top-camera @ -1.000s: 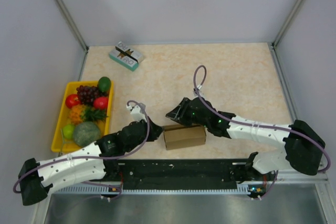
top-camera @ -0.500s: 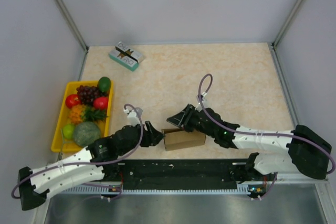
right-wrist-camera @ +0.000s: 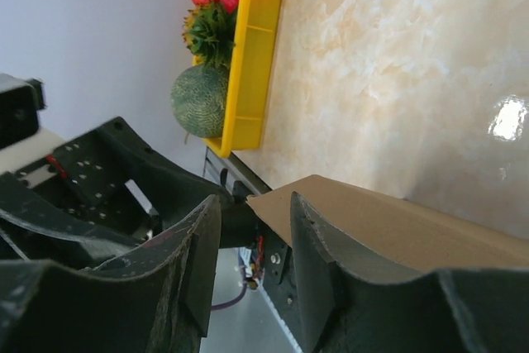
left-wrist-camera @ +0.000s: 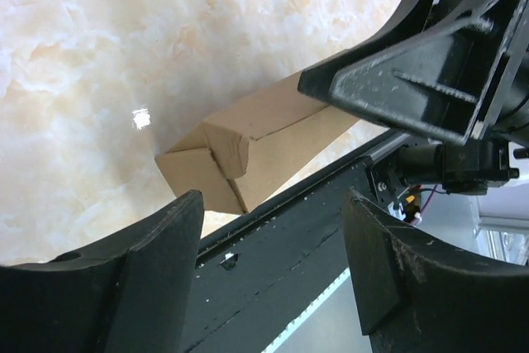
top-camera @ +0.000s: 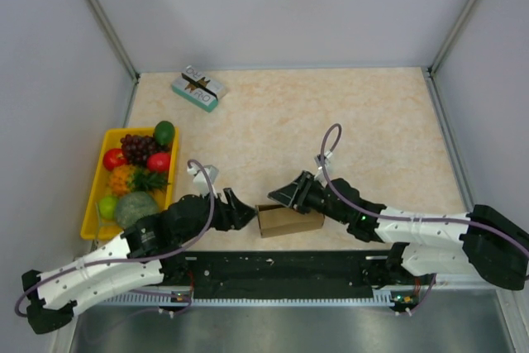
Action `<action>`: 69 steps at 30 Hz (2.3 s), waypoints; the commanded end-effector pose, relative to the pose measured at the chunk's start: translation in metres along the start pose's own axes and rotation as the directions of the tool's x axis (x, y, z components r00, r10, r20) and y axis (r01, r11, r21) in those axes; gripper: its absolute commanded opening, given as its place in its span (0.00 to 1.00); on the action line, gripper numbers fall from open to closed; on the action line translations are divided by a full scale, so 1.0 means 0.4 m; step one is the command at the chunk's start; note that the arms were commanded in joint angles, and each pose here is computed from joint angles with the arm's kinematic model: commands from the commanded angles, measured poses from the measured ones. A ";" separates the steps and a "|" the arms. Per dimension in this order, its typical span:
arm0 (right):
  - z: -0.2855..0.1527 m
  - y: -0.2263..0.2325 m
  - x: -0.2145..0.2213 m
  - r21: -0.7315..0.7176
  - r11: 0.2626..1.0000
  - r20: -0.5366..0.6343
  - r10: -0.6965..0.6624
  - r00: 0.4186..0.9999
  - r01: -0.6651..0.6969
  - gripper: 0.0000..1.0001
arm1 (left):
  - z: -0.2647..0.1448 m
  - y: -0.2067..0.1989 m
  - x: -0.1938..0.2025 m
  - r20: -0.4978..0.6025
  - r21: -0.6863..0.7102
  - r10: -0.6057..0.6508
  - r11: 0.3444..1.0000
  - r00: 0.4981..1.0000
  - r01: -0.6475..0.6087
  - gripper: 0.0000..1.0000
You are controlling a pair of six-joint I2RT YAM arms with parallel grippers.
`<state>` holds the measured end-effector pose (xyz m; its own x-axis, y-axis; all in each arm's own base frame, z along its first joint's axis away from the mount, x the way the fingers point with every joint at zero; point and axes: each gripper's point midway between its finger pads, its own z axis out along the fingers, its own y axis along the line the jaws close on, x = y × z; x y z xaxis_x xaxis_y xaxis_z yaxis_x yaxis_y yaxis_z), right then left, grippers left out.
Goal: Fold the paper box
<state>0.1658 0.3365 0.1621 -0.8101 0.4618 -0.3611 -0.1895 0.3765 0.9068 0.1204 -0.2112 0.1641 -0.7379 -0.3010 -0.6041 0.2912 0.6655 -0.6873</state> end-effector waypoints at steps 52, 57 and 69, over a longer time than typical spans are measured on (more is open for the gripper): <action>-0.079 -0.188 0.060 0.471 0.841 0.201 -0.398 0.895 0.268 0.00 | 0.242 -0.010 0.035 -0.381 0.076 0.062 0.996 0.923 -0.036 0.32; -0.045 -0.146 0.049 0.435 0.865 0.239 -0.380 0.894 0.251 0.00 | 0.243 -0.024 0.084 -0.398 0.089 0.049 0.996 0.916 -0.015 0.31; -0.048 -0.042 0.046 0.358 0.854 0.176 -0.458 0.872 0.376 0.00 | 0.237 0.029 0.022 -0.276 -0.035 0.052 0.997 0.960 -0.064 0.37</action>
<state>0.1435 0.2813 0.0786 -0.5389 0.2299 -0.8104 -0.2018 0.8988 0.3892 0.1631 -0.2757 0.1013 -0.8945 -0.0080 -0.4469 0.3166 0.6943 -0.6463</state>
